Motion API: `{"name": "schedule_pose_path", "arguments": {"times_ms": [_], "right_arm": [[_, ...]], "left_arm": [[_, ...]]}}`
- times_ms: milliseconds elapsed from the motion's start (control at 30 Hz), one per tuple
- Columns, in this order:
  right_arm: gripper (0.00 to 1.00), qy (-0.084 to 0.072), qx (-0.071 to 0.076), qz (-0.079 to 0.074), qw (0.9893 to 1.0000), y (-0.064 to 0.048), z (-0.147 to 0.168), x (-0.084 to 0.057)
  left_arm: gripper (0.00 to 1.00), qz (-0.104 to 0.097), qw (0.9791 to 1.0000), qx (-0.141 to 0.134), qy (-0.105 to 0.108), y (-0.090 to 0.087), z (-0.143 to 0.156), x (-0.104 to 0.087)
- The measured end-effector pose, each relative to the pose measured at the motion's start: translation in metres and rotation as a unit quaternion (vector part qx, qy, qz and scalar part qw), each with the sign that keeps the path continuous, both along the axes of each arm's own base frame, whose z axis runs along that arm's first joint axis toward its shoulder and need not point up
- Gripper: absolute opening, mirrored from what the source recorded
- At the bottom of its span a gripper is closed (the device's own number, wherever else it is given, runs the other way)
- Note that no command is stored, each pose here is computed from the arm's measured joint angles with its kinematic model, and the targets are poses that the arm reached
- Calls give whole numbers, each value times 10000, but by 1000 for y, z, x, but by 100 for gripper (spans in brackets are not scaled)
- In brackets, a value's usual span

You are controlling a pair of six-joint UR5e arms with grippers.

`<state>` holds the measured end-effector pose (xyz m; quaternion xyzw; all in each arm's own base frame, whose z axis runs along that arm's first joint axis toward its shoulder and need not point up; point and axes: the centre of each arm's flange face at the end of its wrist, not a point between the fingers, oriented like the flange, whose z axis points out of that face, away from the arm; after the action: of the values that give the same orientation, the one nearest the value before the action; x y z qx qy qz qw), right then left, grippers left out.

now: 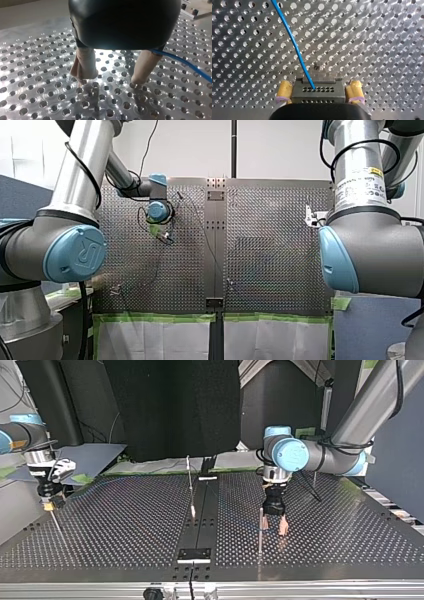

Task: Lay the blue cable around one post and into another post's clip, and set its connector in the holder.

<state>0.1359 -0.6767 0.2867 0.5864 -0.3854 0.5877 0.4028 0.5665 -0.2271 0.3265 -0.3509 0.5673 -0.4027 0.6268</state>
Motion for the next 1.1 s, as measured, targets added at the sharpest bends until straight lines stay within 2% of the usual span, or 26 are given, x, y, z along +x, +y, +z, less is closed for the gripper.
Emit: {"name": "schedule_pose_path", "arguments": {"times_ms": [467,633,800,933,1100], "right_arm": [[98,-2,15,7,10000,0,-1,1],[98,-2,19,8,10000,0,-2,2],[98,-2,25,9,10000,0,-2,2],[98,-2,28,10,10000,0,-2,2],[98,-2,30,11,10000,0,-2,2]], "left_arm": [[100,-38,10000,-10,30,0,-1,0],[100,-7,9998,-135,159,2,-3,-2],[100,136,9990,-266,333,6,-7,-6],[100,239,9983,-276,465,7,-9,-9],[100,243,9977,-216,588,3,-12,-14]]}}
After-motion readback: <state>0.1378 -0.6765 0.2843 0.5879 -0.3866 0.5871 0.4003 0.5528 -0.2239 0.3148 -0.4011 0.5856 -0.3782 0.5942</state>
